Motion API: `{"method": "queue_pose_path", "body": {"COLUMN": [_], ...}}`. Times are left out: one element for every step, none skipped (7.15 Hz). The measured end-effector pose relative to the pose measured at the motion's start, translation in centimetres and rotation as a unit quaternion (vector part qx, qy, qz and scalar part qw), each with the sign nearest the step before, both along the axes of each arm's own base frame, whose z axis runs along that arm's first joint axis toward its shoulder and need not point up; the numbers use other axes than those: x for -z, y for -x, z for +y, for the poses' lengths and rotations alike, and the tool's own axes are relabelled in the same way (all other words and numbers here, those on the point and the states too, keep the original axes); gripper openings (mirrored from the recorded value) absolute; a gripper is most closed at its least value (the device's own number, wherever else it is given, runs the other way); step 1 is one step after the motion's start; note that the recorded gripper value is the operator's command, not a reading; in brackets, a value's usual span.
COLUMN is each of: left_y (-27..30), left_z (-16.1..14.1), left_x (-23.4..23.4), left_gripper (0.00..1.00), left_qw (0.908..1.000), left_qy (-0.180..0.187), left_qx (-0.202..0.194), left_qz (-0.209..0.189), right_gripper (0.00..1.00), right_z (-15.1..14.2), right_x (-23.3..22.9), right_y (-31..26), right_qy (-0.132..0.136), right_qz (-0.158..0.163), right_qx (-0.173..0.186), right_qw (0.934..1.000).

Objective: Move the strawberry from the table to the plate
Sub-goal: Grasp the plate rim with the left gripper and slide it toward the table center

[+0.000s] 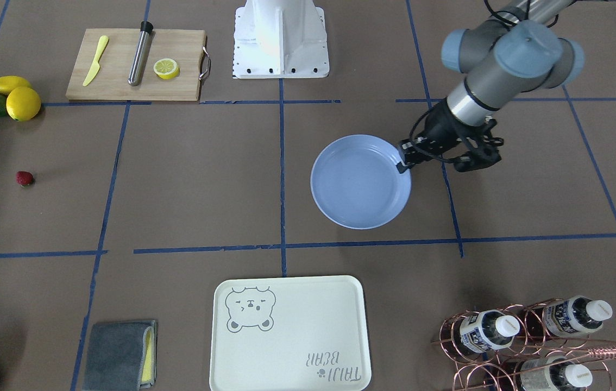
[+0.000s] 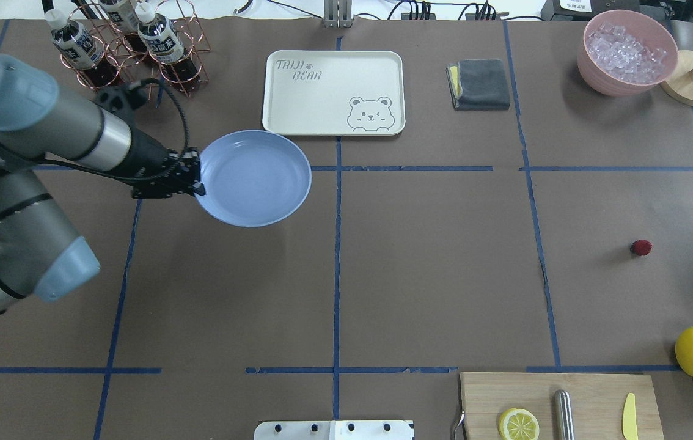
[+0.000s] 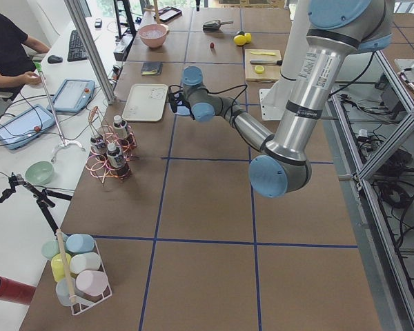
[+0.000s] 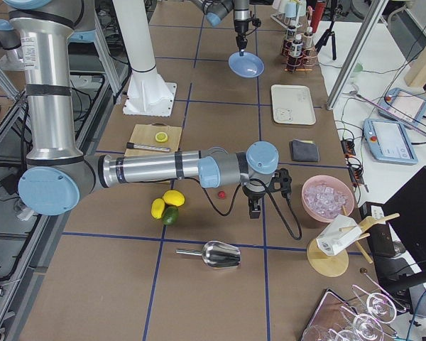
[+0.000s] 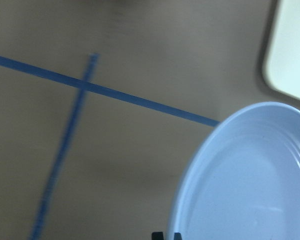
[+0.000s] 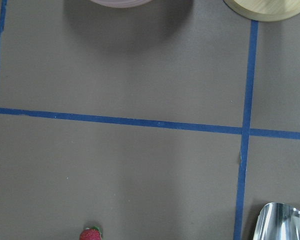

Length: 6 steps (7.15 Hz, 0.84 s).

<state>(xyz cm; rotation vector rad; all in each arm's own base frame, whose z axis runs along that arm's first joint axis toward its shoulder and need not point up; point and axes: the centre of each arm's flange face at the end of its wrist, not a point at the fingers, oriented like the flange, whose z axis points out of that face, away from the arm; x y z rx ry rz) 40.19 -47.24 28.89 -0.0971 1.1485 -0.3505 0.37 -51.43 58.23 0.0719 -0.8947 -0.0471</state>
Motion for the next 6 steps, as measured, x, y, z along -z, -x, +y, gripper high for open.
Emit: {"method": "queue_pose_path", "body": {"left_y": [-4.6,-8.3,-11.3,-13.1,-14.3,-14.8], "left_z": [2.1,4.0,6.0,7.5,8.3,8.7], "left_x": [1.7,2.8,3.5,3.6,3.3,3.0], "left_gripper": [0.0,0.0,0.0,0.02,0.75,0.96], "left_qw": [0.9998,0.9995,0.9993,0.9993,0.9994,0.9996], "left_qy": [0.016,0.029,0.034,0.034,0.032,0.027], "left_qx": [0.01,0.015,0.017,0.014,0.011,0.011], "left_qz": [0.002,0.002,0.002,0.003,0.003,0.005], "right_gripper": [1.0,1.0,1.0,1.0,1.0,1.0], "right_z": [-0.1,-0.2,-0.5,-0.7,-0.8,-0.9], "right_x": [0.2,0.8,1.5,2.0,2.4,2.5], "right_y": [0.1,0.3,0.7,0.9,1.0,1.1], "right_qy": [0.0,0.003,0.006,0.008,0.008,0.008], "right_qz": [-0.001,-0.003,-0.005,-0.006,-0.006,-0.007], "right_qx": [-0.003,-0.008,-0.013,-0.017,-0.019,-0.021], "right_qw": [1.0,1.0,0.9999,0.9998,0.9998,0.9997]}}
